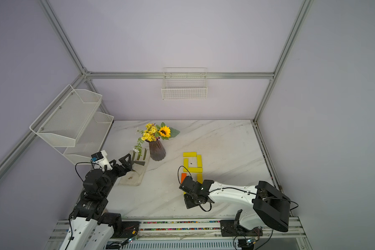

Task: Assemble the number 8 with building blocks
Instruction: Adjust the building block at the center of the board.

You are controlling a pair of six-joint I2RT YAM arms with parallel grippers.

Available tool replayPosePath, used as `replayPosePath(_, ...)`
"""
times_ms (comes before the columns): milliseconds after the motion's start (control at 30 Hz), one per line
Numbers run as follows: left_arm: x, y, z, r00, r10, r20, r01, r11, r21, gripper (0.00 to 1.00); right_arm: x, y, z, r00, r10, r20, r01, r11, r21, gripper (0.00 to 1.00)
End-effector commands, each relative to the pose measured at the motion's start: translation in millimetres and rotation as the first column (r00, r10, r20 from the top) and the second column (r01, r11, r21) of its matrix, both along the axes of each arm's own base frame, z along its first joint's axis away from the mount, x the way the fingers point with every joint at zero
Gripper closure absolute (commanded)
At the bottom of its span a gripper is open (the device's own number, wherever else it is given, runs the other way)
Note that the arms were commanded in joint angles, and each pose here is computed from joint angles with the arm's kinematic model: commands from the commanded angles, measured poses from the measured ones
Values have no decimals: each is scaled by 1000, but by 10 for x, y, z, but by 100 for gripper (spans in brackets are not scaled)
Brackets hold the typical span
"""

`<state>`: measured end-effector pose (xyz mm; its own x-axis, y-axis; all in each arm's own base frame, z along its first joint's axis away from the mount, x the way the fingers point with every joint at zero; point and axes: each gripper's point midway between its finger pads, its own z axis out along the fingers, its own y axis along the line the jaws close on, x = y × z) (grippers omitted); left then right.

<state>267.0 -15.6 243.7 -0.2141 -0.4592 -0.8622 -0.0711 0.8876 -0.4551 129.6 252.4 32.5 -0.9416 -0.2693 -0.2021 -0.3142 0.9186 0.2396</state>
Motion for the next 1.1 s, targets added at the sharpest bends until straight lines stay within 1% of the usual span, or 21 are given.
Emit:
replayPosePath(0, 13, -17, 154, 999, -7, 48, 8, 1000, -20, 0, 64, -71, -102, 999, -27, 26, 28, 998, -51, 100)
replayPosePath(133, 21, -23, 147, 999, -10, 46, 11, 1000, -20, 0, 147, -119, -137, 998, -48, 45, 52, 996, -76, 100)
replayPosePath(267, 23, -21, 143, 999, -9, 46, 10, 1000, -20, 0, 259, -169, -106, 994, -82, 74, 87, 993, -74, 100)
replayPosePath(400, 26, -24, 129, 999, -10, 43, 11, 1000, -22, 0, 360, -209, -67, 989, -110, 97, 116, 991, -61, 100)
replayPosePath(500, 27, -27, 135, 999, -11, 46, 12, 1000, -23, 0, 402, -180, -40, 989, -110, 99, 114, 993, -34, 100)
replayPosePath(867, 32, -27, 121, 999, -11, 44, 12, 1000, -24, 0, 380, -56, -5, 995, -70, 75, 69, 998, 13, 100)
replayPosePath(933, 31, -27, 125, 999, -11, 45, 12, 1000, -23, 0, 379, -38, 62, 995, -54, 86, 52, 998, 31, 100)
replayPosePath(1000, 33, -26, 120, 999, -10, 44, 11, 1000, -23, 0, 342, 22, 167, 996, -25, 84, 19, 997, 75, 100)
replayPosePath(1067, 36, -23, 119, 999, -9, 43, 10, 1000, -21, 0, 305, 81, 324, 996, 13, 92, -23, 994, 108, 100)
